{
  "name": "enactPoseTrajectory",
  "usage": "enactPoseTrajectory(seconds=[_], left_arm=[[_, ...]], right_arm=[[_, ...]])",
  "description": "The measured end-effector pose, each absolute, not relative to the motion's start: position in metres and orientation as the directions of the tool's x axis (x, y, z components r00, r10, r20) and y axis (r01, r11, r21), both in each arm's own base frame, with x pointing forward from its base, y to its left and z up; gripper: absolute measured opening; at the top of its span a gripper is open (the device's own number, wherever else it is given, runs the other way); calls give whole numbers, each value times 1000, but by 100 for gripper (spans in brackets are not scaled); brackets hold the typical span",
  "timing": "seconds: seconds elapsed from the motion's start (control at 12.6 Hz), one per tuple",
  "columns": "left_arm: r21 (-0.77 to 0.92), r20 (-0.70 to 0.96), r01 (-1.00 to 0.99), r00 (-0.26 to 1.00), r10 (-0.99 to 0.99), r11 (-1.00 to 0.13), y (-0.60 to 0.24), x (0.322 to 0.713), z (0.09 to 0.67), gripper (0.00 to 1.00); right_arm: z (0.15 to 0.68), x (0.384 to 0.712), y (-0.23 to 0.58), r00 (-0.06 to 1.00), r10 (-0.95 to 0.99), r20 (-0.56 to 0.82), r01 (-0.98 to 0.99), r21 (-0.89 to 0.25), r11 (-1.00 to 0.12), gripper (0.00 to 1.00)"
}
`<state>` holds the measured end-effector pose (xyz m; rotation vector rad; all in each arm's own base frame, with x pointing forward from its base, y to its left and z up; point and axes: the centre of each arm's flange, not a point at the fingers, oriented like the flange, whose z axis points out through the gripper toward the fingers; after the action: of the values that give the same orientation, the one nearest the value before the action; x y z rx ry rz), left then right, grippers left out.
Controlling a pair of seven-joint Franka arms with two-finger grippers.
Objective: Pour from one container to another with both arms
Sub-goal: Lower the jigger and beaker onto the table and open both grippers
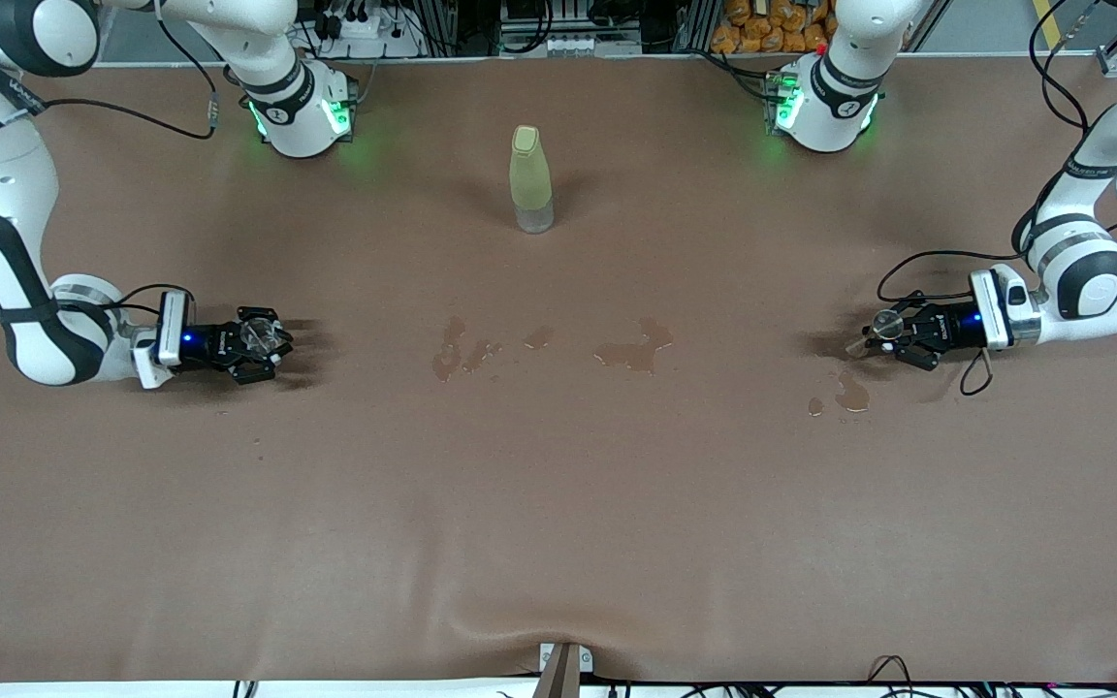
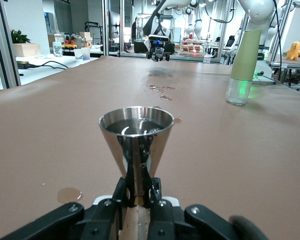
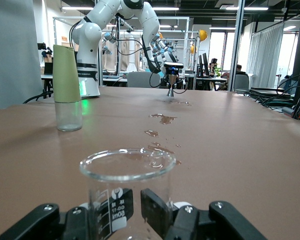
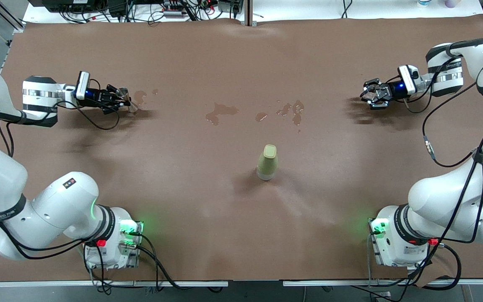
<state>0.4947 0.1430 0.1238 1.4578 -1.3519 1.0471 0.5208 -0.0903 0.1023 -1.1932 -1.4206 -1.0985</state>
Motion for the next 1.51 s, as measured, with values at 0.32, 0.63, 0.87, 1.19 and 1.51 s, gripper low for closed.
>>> enactPoseTrajectory(seconds=[0.32, 0.63, 0.87, 1.19, 1.51], left_arm=[[34, 964, -999, 42, -262, -35, 148, 495, 111, 22], [35, 968, -999, 43, -247, -37, 148, 495, 100, 21], [32, 968, -999, 41, -247, -38, 149, 496, 100, 22], [30, 969, -999, 38, -245, -37, 149, 497, 100, 45], [21, 967, -999, 30, -252, -38, 153, 500, 103, 90]], right_arm=[[69, 525, -90, -68, 124, 990, 991, 53, 120, 18], [49, 531, -92, -67, 137, 988, 992, 52, 111, 18], [47, 535, -95, -75, 159, 984, 993, 58, 104, 18], [45, 536, -98, -77, 177, 981, 993, 60, 99, 18], [45, 538, -102, -80, 198, 977, 994, 63, 90, 22]])
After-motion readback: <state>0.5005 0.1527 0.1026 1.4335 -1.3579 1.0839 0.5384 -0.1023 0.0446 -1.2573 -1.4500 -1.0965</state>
